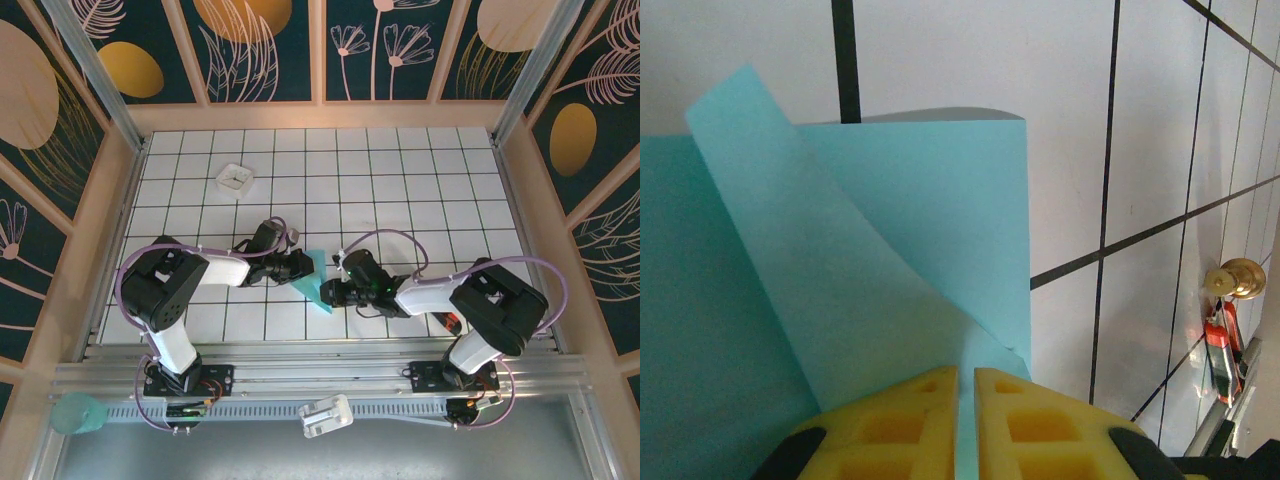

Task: Fold a paper plane with a square sheet of paper (pick it up from the middle)
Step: Fourth fold the wing at the center of the table.

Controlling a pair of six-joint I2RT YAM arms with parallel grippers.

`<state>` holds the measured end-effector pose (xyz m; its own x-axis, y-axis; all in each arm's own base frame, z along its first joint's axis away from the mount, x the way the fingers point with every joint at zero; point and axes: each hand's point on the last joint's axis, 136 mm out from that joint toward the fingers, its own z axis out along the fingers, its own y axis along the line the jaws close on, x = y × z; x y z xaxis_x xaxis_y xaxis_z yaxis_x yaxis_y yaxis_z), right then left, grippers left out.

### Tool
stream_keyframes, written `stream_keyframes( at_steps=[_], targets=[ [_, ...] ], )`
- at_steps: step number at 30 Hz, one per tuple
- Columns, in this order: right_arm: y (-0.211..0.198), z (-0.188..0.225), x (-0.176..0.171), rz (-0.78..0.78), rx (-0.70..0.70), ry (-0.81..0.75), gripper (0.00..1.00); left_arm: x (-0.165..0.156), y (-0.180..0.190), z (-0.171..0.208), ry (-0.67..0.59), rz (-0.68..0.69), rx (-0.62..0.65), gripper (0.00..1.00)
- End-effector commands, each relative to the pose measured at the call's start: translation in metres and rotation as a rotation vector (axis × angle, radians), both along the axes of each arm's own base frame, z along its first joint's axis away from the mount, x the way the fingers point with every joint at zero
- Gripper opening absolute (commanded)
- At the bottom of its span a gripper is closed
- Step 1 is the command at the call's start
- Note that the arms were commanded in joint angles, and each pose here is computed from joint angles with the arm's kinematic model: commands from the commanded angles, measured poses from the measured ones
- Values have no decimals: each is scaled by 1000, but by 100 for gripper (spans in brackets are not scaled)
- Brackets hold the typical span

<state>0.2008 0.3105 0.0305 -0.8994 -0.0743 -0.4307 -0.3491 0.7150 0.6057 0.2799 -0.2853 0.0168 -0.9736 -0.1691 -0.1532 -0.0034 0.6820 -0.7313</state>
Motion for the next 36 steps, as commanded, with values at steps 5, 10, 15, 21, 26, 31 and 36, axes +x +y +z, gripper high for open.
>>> stream_keyframes(
  at_steps=[5, 10, 15, 21, 26, 31, 36],
  targets=[
    [11, -2, 13, 19, -2, -21, 16, -4, 9, -12, 21, -2, 41, 15],
    [1, -12, 10, -27, -9, -1, 7, 0, 6, -3, 2, -4, 30, 18],
    [-8, -17, 8, -77, 9, 1, 3, 9, 0, 18, -40, -3, 4, 27],
    [-11, -18, 7, -102, 19, -1, 2, 15, 1, 44, -93, 21, -32, 31],
    [-14, -20, 7, -123, 23, 7, 2, 11, 1, 45, -84, 21, -47, 31],
    [-16, -23, 7, -135, 10, 22, 2, 6, -2, 44, -73, 0, -64, 29],
    [-19, -27, 7, -156, -7, 33, 2, 6, -3, 35, -57, -15, -39, 29]
  ],
)
